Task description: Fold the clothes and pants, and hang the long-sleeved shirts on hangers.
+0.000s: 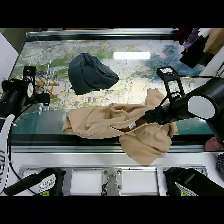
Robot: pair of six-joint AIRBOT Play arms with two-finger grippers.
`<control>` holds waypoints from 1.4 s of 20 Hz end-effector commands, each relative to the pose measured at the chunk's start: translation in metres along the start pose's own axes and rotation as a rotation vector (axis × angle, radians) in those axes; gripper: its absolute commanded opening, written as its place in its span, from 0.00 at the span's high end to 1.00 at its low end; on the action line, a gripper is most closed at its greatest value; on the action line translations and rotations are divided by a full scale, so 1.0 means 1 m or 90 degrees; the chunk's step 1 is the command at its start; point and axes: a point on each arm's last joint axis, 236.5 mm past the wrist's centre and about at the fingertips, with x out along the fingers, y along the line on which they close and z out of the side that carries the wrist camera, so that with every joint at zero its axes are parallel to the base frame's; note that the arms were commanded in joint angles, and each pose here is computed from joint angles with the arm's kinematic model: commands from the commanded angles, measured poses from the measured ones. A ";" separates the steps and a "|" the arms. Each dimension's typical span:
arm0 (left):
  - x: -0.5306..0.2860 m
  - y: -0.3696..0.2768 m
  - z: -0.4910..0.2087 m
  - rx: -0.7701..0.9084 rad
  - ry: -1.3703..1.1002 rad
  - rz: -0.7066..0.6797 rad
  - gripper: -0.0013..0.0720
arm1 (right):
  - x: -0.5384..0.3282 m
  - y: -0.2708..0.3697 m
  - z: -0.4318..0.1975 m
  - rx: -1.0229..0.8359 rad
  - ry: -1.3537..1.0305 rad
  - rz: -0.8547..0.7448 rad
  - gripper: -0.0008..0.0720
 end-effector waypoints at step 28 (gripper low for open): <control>0.147 0.007 0.023 0.016 0.041 0.018 0.59 | 0.000 0.000 0.000 -0.001 0.001 0.000 0.94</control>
